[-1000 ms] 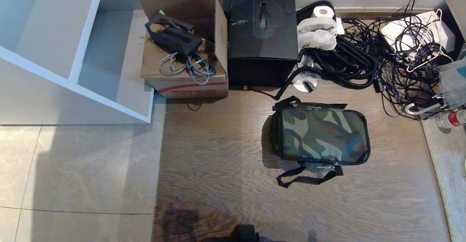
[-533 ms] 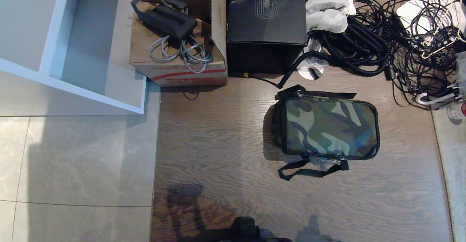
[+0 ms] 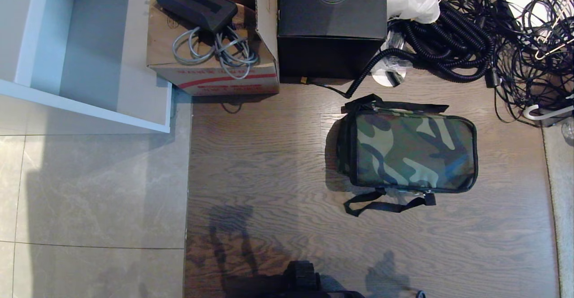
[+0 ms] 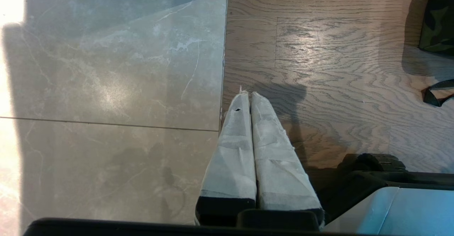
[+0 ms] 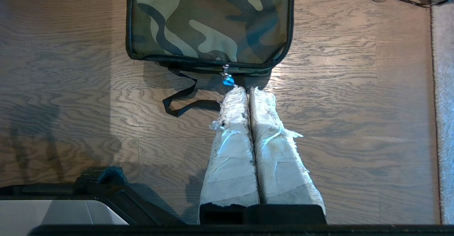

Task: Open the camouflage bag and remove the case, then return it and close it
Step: Open the top of the storage box

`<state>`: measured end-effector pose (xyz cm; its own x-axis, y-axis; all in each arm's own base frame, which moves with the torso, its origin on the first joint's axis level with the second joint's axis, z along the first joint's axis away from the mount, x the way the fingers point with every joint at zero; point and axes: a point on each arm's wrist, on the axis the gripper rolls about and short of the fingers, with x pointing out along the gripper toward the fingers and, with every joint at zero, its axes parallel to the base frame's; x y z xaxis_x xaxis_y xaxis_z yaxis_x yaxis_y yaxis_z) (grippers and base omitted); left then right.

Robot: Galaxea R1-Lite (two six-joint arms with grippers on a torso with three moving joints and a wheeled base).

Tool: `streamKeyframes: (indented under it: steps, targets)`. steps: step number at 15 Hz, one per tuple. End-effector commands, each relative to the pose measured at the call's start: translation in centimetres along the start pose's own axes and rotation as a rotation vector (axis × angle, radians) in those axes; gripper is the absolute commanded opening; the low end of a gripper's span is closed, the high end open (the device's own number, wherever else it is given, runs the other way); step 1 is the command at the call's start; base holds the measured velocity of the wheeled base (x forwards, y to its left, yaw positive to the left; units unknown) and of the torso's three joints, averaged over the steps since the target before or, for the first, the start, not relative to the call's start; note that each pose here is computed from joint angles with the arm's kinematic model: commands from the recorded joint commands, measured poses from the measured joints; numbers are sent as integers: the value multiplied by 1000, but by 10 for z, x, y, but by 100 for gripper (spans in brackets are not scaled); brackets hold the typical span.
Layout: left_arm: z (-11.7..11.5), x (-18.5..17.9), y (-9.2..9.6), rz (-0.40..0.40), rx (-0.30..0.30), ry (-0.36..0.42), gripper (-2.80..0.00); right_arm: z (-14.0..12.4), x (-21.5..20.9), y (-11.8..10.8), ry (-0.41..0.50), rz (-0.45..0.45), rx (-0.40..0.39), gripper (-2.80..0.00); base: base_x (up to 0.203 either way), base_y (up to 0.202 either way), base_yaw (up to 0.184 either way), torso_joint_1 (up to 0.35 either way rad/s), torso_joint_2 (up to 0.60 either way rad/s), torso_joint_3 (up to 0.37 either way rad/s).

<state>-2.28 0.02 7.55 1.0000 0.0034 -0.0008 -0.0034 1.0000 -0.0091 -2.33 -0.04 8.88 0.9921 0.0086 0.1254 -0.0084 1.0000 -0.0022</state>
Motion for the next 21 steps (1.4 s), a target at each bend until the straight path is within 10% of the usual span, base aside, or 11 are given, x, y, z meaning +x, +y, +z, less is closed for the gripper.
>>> streamKeyframes:
  steps: [1,21]
  targets:
    - [0,0,0,1,0,1,-280,-11,2,0,38,1,0,-280,0,0,0,0,0,0]
    - [0,0,0,1,0,1,-280,-11,2,0,37,-5,22,-280,-14,0,0,1,0,0]
